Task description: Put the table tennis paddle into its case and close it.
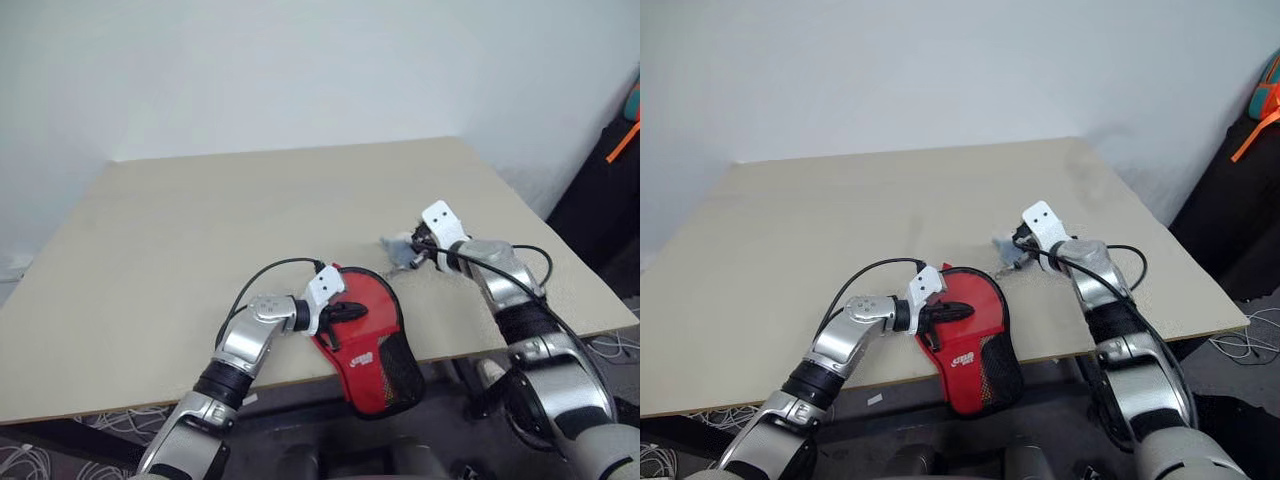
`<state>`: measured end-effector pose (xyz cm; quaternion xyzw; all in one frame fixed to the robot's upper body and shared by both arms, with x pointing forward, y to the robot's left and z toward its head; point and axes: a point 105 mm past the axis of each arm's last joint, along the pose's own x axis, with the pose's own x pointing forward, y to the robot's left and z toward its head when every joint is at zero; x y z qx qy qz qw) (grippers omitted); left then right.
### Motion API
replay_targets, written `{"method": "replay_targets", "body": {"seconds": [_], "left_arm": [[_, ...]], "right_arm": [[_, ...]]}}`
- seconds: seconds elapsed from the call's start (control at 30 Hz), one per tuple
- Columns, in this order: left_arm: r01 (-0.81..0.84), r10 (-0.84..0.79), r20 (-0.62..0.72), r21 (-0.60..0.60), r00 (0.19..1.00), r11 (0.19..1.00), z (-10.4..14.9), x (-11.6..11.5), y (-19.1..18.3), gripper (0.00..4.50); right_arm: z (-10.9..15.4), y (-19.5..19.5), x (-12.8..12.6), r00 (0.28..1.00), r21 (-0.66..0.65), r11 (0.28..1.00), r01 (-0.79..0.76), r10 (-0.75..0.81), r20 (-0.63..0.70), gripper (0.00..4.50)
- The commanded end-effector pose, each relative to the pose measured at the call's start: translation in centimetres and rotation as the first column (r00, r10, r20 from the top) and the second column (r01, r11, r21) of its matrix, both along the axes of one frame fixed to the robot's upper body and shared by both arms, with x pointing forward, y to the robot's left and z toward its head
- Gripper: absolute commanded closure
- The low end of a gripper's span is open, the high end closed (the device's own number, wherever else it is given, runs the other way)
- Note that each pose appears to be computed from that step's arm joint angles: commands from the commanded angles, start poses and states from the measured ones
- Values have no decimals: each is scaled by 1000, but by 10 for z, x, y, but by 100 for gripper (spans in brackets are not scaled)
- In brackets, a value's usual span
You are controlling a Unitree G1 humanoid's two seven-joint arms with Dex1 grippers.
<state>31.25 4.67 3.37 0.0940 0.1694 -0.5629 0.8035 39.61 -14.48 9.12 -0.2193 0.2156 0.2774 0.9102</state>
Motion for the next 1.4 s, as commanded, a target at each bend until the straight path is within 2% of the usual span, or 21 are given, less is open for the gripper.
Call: {"method": "replay_targets", "body": {"seconds": [0.03,0.27,0.43,0.67,1.23,1.4], "left_arm": [[11,-1,-116,84,993,996,-34,-15,8,450],[40,-29,-105,108,994,993,-37,-18,8,450],[41,-30,-120,94,992,995,-36,-18,4,450],[47,-35,-121,96,992,994,-35,-14,3,450],[78,-64,-121,112,991,991,-36,-17,6,450],[80,-65,-123,123,990,989,-36,-17,9,450]], "right_arm": [[30,-12,-15,998,-20,999,-27,28,63,444],[32,-30,-68,989,-57,988,-143,141,-34,444],[35,-30,-93,974,-60,974,-220,215,-76,444],[32,-25,-152,888,-33,903,-428,413,-205,444],[16,-40,-215,767,36,843,-536,504,-397,444],[19,-47,-234,697,59,798,-599,557,-452,444]]}}
